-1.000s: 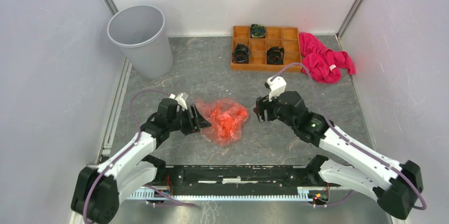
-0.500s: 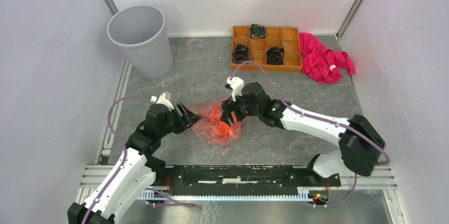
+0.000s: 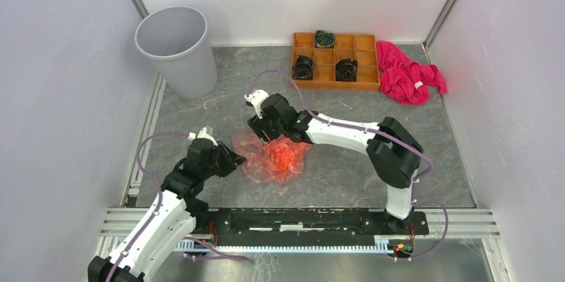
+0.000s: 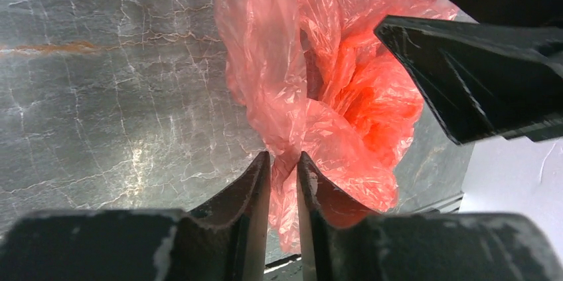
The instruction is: Put the trash bags into the trash bin
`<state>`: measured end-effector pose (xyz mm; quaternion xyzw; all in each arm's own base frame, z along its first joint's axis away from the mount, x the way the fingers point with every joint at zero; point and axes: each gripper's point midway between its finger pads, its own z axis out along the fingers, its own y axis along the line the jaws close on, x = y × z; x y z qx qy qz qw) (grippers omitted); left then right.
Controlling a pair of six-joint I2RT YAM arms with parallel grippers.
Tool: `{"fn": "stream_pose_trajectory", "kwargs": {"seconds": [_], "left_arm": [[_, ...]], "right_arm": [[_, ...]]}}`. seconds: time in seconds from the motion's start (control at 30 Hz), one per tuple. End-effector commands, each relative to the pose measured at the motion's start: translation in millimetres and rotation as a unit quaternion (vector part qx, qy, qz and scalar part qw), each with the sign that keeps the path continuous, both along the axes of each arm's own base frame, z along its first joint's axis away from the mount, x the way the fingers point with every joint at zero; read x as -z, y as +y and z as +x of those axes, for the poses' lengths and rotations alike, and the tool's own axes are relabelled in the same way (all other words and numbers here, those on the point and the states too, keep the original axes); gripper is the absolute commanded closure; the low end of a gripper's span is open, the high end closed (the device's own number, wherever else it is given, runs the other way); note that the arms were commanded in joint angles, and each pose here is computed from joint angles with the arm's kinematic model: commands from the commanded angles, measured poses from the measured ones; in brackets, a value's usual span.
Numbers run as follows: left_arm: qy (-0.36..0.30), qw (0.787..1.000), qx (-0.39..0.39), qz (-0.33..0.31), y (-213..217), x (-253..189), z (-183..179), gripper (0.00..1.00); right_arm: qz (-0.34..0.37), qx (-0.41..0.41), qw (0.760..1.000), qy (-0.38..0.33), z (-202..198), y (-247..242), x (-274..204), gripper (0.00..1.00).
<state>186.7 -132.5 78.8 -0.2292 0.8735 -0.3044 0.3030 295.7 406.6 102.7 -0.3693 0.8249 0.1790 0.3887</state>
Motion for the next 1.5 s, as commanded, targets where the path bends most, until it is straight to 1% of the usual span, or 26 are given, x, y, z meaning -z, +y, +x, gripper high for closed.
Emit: {"fn": "stream_pose_trajectory", "kwargs": {"seconds": [0.0,0.03,0.07,0.13,0.23,0.27,0.3,0.37,0.47,0.53,0.57,0.67,0.7,0.73,0.77,0.83,0.87,0.9,1.0,1.07,1.1,1.17,1.23,1.3,1.4,1.47], "left_arm": [[-0.001,1.0,-0.025,0.0,4.4,1.9,4.9,0.74],[-0.001,1.0,-0.027,0.002,5.3,3.0,5.2,0.75],[-0.001,1.0,-0.028,0.004,6.0,3.6,5.5,0.76],[0.0,1.0,-0.028,0.008,6.6,4.6,5.7,0.79],[-0.004,0.999,-0.028,0.016,8.0,3.9,9.3,0.85],[-0.01,0.999,-0.028,0.018,7.9,0.3,12.2,0.87],[-0.013,0.999,-0.027,0.023,7.8,-3.1,16.0,0.88],[-0.036,0.999,-0.024,0.032,6.1,-23.3,30.4,0.92],[-0.096,0.993,-0.014,0.068,3.3,-79.4,68.7,0.98],[-0.155,0.983,0.001,0.094,-3.2,-140.7,102.2,0.98],[-0.184,0.977,0.016,0.104,-8.9,-174.9,117.2,0.98],[-0.285,0.952,0.073,0.088,-33.2,-290.3,137.2,0.98],[-0.33,0.938,0.083,0.071,-38.4,-332.7,133.6,0.98],[-0.355,0.929,0.092,0.057,-42.1,-353.0,128.0,0.98],[-0.376,0.921,0.093,0.043,-43.3,-366.9,122.4,0.98],[-0.392,0.917,0.079,0.019,-39.5,-367.8,111.2,0.98],[-0.379,0.923,0.07,0.018,-36.2,-348.8,109.0,0.98],[-0.364,0.93,0.058,0.017,-30.9,-328.5,103.6,0.98],[-0.228,0.972,0.037,0.048,-18.7,-204.5,95.7,0.98],[-0.136,0.988,0.032,0.067,-9.9,-127.3,77.4,0.98],[-0.104,0.992,0.031,0.068,-7.4,-98.4,66.8,0.98],[-0.085,0.995,0.037,0.046,-10.6,-75.1,52.5,0.98],[-0.114,0.992,0.047,0.016,-18.8,-89.4,52.5,0.98],[-0.174,0.982,0.069,-0.008,-30.9,-137.2,64.3,0.98],[-0.261,0.957,0.127,-0.018,-52.6,-240.6,82.5,0.98],[-0.322,0.932,0.166,-0.029,-64.5,-321.6,82.2,0.98]], "right_arm": [[-0.033,-0.01,0.999,-0.01,15.3,1.1,5.5,0.33],[-0.033,-0.014,0.999,-0.003,14.7,1.3,9.4,0.35],[-0.034,-0.017,0.999,0.003,14.5,0.6,15.1,0.4],[-0.032,-0.026,0.999,0.017,11.2,-0.8,22.5,0.57],[-0.02,-0.03,0.999,0.018,11.9,-4.3,16.7,0.9],[-0.019,-0.023,1.0,0.01,16.5,-8.2,8.6,0.97],[-0.02,-0.012,1.0,-0.002,22.7,-14.2,-1.5,0.99],[-0.014,0.007,0.999,-0.034,40.5,-29.7,-34.5,1.0],[-0.003,0.056,0.993,-0.108,79.0,-66.3,-117.8,1.0],[-0.001,0.098,0.982,-0.16,94.1,-93.8,-180.2,1.0],[0.007,0.119,0.973,-0.197,98.2,-106.8,-224.3,1.0],[0.079,0.116,0.951,-0.274,72.5,-128.7,-339.6,1.0],[0.113,0.105,0.943,-0.295,56.9,-135.2,-366.3,1.0],[0.148,0.083,0.935,-0.311,39.1,-138.8,-383.5,1.0],[0.178,0.07,0.926,-0.325,23.0,-144.2,-389.8,0.99],[0.22,0.046,0.912,-0.342,-2.7,-152.9,-378.0,0.97],[0.235,0.044,0.905,-0.351,-9.9,-157.2,-368.5,0.96],[0.231,0.049,0.909,-0.343,-13.5,-162.0,-339.8,0.96],[0.182,0.083,0.941,-0.273,-10.8,-171.9,-231.4,0.99],[0.153,0.088,0.962,-0.208,-16.4,-172.1,-165.9,0.99],[0.15,0.079,0.969,-0.178,-23.5,-168.9,-141.7,0.99],[0.149,0.069,0.977,-0.139,-33.6,-165.7,-113.0,0.99],[0.158,0.065,0.975,-0.14,-33.9,-162.7,-120.0,0.99],[0.164,0.054,0.97,-0.171,-25.5,-156.9,-161.3,0.99],[0.169,0.037,0.958,-0.228,-13.3,-149.6,-251.4,0.99],[0.208,0.013,0.94,-0.269,-19.9,-145.5,-330.2,0.99]]}}
